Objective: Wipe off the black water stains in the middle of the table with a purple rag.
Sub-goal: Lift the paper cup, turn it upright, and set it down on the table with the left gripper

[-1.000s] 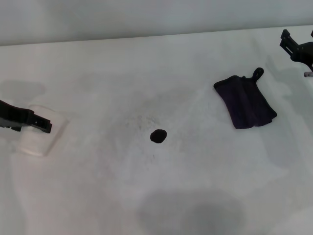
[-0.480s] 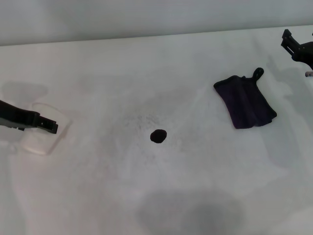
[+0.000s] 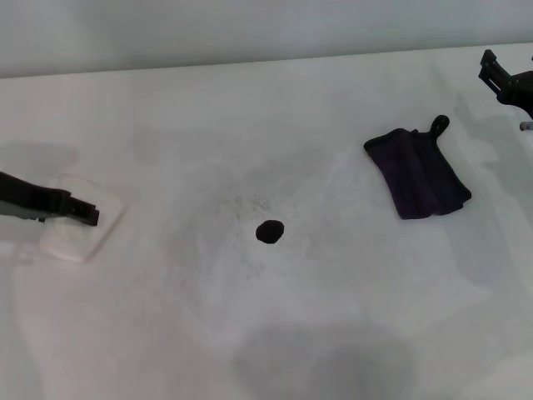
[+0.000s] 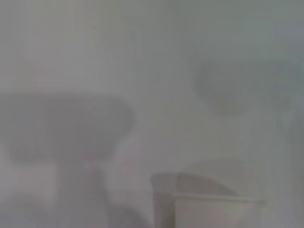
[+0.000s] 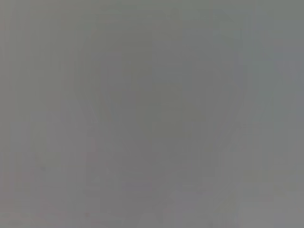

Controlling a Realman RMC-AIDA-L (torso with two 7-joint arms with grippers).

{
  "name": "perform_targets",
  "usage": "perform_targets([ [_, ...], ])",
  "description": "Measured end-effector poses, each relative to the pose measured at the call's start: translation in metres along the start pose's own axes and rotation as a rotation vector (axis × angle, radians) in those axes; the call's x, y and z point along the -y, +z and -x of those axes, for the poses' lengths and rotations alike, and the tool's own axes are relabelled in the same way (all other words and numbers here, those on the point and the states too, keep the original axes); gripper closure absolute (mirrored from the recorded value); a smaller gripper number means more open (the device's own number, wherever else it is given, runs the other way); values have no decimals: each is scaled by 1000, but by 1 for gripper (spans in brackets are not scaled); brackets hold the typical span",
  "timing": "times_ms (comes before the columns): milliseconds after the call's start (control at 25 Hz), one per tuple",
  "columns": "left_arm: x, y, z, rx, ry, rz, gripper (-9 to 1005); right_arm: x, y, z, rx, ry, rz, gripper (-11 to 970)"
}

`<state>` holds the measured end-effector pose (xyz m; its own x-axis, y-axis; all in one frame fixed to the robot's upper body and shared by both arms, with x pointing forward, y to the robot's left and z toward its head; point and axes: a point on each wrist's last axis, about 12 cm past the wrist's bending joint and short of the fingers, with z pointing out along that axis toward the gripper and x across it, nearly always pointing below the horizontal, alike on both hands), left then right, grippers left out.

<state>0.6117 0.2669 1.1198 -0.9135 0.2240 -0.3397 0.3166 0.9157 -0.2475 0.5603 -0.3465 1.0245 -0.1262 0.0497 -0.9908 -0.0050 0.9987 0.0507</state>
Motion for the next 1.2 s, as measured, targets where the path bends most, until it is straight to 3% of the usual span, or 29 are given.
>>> perform_targets([
  [80,0,-1,2,29,-7,-13,295,0,0,0,0,0,0,87],
  [600,1,-2,11,171,38,-8,330,4,0,3,10,-6,-10,87],
  [840,6,4,14,373,115,-66,317,7,1,5,20,-8,-18,86],
  [1000,4,13,8,469,136,-82,316,8,1,5,23,-6,-21,86],
  [1200,4,39,-16,588,193,-99,317,8,1,6,29,-2,-24,86],
])
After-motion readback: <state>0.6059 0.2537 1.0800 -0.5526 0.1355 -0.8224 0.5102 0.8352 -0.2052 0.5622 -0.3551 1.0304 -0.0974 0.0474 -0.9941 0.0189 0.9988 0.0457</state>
